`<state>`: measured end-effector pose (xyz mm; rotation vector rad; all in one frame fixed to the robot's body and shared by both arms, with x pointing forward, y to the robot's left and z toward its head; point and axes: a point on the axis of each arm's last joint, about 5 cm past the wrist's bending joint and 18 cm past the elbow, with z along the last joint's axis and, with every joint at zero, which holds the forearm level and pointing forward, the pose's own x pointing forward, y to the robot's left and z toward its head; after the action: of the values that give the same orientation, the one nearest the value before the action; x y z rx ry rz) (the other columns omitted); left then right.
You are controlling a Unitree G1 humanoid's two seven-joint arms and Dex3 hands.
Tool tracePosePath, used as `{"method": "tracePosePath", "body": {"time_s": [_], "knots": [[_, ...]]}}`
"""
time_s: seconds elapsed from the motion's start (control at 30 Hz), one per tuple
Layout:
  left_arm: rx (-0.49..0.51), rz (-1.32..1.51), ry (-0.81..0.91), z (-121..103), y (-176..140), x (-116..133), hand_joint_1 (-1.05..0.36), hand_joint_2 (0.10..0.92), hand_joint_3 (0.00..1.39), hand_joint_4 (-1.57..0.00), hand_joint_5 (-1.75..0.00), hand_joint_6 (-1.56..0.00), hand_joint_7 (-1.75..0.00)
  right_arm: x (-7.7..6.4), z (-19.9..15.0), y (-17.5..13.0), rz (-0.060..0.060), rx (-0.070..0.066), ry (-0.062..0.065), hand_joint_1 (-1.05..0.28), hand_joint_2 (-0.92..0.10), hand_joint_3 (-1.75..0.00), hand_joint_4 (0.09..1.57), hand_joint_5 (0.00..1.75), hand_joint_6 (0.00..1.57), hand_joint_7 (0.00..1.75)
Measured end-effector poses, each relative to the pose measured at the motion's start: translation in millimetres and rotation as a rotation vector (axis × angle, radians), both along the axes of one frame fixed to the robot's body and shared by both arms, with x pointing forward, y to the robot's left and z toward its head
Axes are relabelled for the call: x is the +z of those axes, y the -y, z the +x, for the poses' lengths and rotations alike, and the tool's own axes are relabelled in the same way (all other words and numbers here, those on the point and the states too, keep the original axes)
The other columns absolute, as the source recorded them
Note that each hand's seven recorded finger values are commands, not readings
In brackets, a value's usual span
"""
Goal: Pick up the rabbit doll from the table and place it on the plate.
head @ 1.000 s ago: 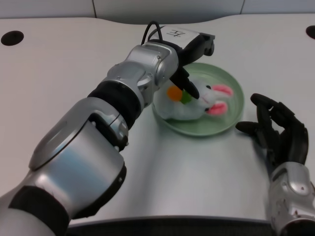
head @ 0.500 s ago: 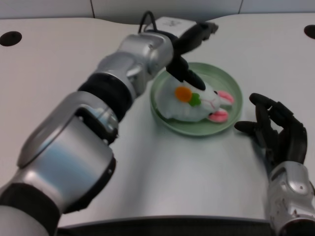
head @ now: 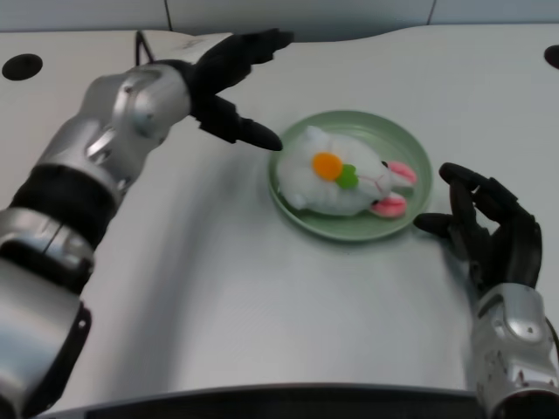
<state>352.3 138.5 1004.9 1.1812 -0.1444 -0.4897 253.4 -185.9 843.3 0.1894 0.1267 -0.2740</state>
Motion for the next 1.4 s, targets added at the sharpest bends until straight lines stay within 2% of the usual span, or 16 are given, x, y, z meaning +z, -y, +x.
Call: {"method": "tracePosePath", "body": {"time_s": [0.07,0.17,0.23,0.33,0.4,0.5,0.67,0.73,0.8,0.83,0.87,0.9,1.07,1.13,1.23,1.4], "knots": [[0.016,-0.043,0.005,-5.8,-12.8,-5.0,-1.01,0.921,0.14,-0.07,-0.05,-0.07,-0.03,0.8,-0.5,-1.7,0.004,-0.007,-0.003,-0.31,-0.92,-0.24,0.78,1.06,0.82,0.38],[0.056,-0.105,-0.012,-15.8,-31.5,-17.0,-0.99,0.921,0.13,-0.09,-0.06,-0.09,-0.04,1.1,-2.8,-1.6,0.002,-0.019,-0.023,-0.31,-0.92,-0.25,0.78,1.05,0.82,0.38],[0.079,-0.131,-0.027,-21.9,-41.3,-24.8,-0.95,0.921,0.13,-0.12,-0.07,-0.09,-0.04,1.2,-4.1,-1.6,0.004,-0.021,-0.028,-0.31,-0.92,-0.25,0.78,1.05,0.82,0.38],[0.103,-0.210,-0.047,-31.5,-51.7,-35.5,-0.88,0.921,0.11,-0.14,-0.09,-0.09,-0.03,2.7,-4.1,-2.7,0.008,-0.019,-0.021,-0.31,-0.92,-0.24,0.79,1.06,0.83,0.39],[0.115,-0.260,-0.071,-38.5,-57.1,-43.9,-0.82,0.920,0.07,-0.13,-0.09,-0.09,-0.02,4.3,-4.4,-3.6,0.008,-0.016,-0.015,-0.32,-0.92,-0.23,0.79,1.05,0.83,0.40],[0.127,-0.313,-0.107,-49.6,-63.2,-56.2,-0.78,0.921,0.05,-0.13,-0.09,-0.10,-0.02,5.6,-5.5,-4.3,0.004,-0.013,-0.018,-0.31,-0.92,-0.23,0.79,1.06,0.83,0.40],[0.162,-0.397,-0.168,-68.0,-75.0,-75.0,-0.72,0.920,0.05,-0.15,-0.12,-0.12,-0.03,5.3,-6.8,-6.2,0.017,-0.014,-0.027,-0.30,-0.92,-0.23,0.80,1.07,0.84,0.41],[0.179,-0.408,-0.184,-75.2,-78.6,-82.6,-0.71,0.921,0.06,-0.16,-0.13,-0.13,-0.03,5.9,-6.9,-6.7,0.018,-0.013,-0.024,-0.30,-0.92,-0.23,0.80,1.07,0.84,0.41],[0.203,-0.422,-0.181,-82.6,-81.2,-89.6,-0.64,0.921,0.10,-0.27,-0.21,-0.22,-0.07,6.7,-6.6,-6.7,0.018,-0.011,-0.019,-0.30,-0.92,-0.23,0.80,1.08,0.83,0.41],[0.217,-0.436,-0.169,-87.3,-81.7,-93.5,-0.62,0.921,0.11,-0.29,-0.28,-0.26,-0.06,6.7,-6.7,-6.1,0.018,-0.009,-0.018,-0.30,-0.92,-0.24,0.79,1.08,0.83,0.41],[0.229,-0.451,-0.160,-92.1,-81.3,-97.8,-0.58,0.921,0.15,-0.26,-0.50,-0.34,-0.05,6.6,-6.7,-5.3,0.018,-0.010,-0.018,-0.30,-0.92,-0.24,0.79,1.08,0.83,0.41],[0.246,-0.467,-0.153,-97.4,-80.4,-102.4,-0.55,0.921,0.17,-0.24,-0.62,-0.38,-0.04,6.7,-6.8,-4.5,0.016,-0.011,-0.018,-0.30,-0.92,-0.24,0.79,1.08,0.83,0.41],[0.313,-0.558,-0.135,-117.3,-72.7,-118.7,-0.48,0.921,0.27,-0.32,-0.99,-0.51,-0.06,6.2,-6.8,0.4,0.007,-0.022,-0.026,-0.32,-0.92,-0.23,0.80,1.08,0.83,0.41],[0.334,-0.610,-0.121,-121.2,-71.2,-121.1,-0.48,0.921,0.30,-0.35,-1.06,-0.55,-0.07,5.4,-7.2,1.2,0.006,-0.024,-0.031,-0.32,-0.92,-0.23,0.80,1.08,0.83,0.42],[0.354,-0.680,-0.112,-126.9,-68.6,-123.2,-0.51,0.921,0.36,-0.39,-1.13,-0.59,-0.09,5.0,-7.3,1.4,0.001,-0.024,-0.035,-0.32,-0.92,-0.23,0.79,1.07,0.82,0.41],[0.390,-0.828,-0.146,-134.5,-61.7,-127.4,-0.49,0.921,0.41,-0.38,-1.23,-0.65,-0.11,3.9,-7.5,1.4,0.000,-0.023,-0.040,-0.33,-0.92,-0.23,0.79,1.07,0.82,0.42]]}}
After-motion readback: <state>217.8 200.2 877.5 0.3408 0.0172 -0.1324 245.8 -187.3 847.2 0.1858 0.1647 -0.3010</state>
